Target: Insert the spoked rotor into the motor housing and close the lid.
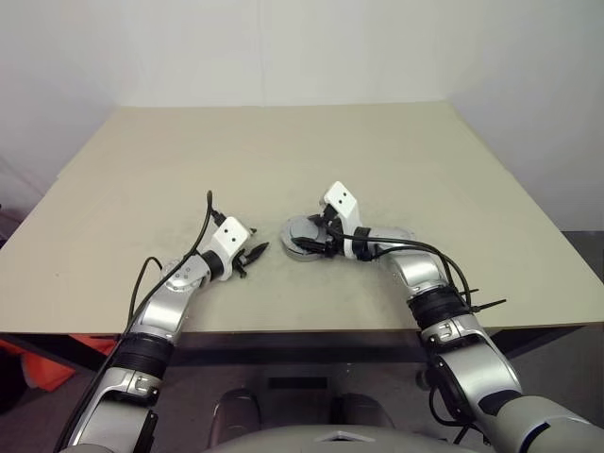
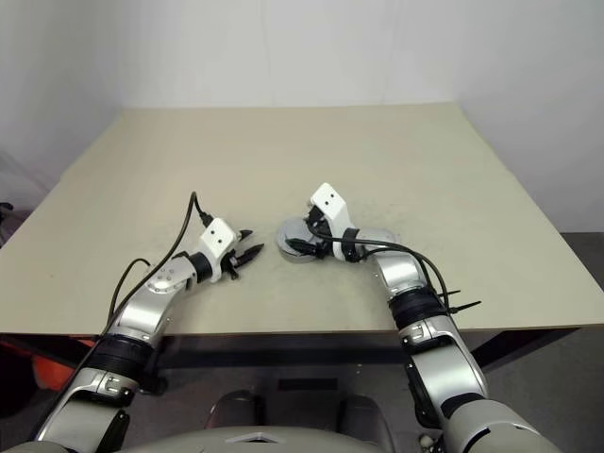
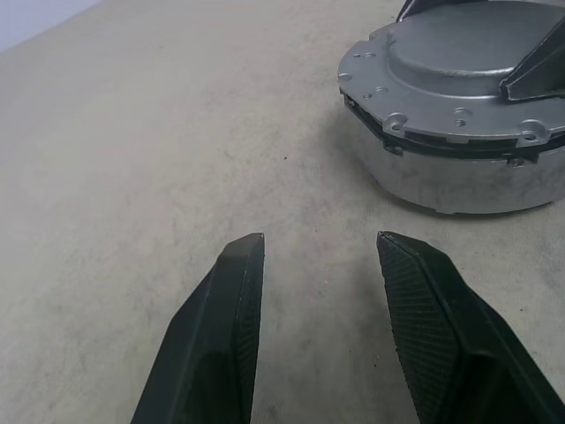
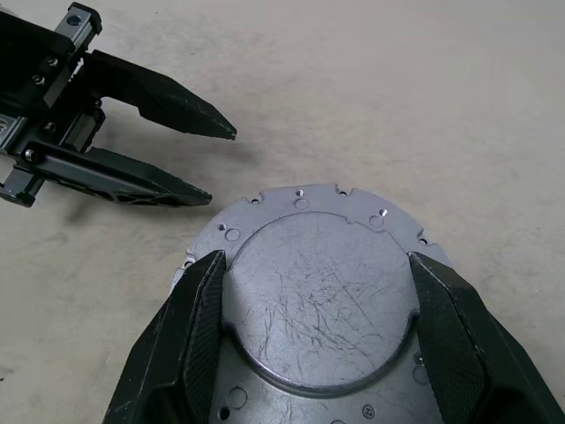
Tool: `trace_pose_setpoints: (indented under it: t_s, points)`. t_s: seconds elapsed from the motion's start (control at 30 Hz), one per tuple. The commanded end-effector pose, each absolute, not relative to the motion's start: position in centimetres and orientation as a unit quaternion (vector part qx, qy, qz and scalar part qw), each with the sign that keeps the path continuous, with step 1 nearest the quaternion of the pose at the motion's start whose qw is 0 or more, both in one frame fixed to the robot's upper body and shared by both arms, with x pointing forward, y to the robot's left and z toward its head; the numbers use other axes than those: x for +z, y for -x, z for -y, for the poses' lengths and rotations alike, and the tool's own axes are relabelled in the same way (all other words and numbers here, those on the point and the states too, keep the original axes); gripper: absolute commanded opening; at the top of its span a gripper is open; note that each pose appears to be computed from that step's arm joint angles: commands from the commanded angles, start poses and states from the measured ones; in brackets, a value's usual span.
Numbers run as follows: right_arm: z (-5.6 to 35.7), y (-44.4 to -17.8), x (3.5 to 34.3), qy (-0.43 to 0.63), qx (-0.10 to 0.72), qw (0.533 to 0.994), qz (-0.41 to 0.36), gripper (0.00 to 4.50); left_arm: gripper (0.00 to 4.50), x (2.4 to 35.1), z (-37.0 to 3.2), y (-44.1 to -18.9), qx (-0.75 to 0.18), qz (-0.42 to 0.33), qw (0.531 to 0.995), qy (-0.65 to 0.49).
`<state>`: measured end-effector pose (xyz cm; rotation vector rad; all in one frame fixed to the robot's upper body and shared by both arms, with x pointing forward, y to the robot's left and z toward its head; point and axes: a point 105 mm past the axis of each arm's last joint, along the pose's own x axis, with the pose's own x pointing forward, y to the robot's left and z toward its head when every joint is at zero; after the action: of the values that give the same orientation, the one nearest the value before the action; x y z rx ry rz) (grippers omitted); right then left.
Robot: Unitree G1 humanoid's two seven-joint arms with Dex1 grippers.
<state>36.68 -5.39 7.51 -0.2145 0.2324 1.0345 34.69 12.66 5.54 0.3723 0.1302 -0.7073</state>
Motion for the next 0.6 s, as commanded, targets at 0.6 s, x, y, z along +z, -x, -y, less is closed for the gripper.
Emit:
trace_pose_setpoints:
  t_s: [0.6]
  points:
    - [5.5,-37.4,7.9,0.133,0.483,0.860,-0.093,3.11,2.14,7.0,-12.6,-34.8,-0.343,-0.036,0.918,-0.194]
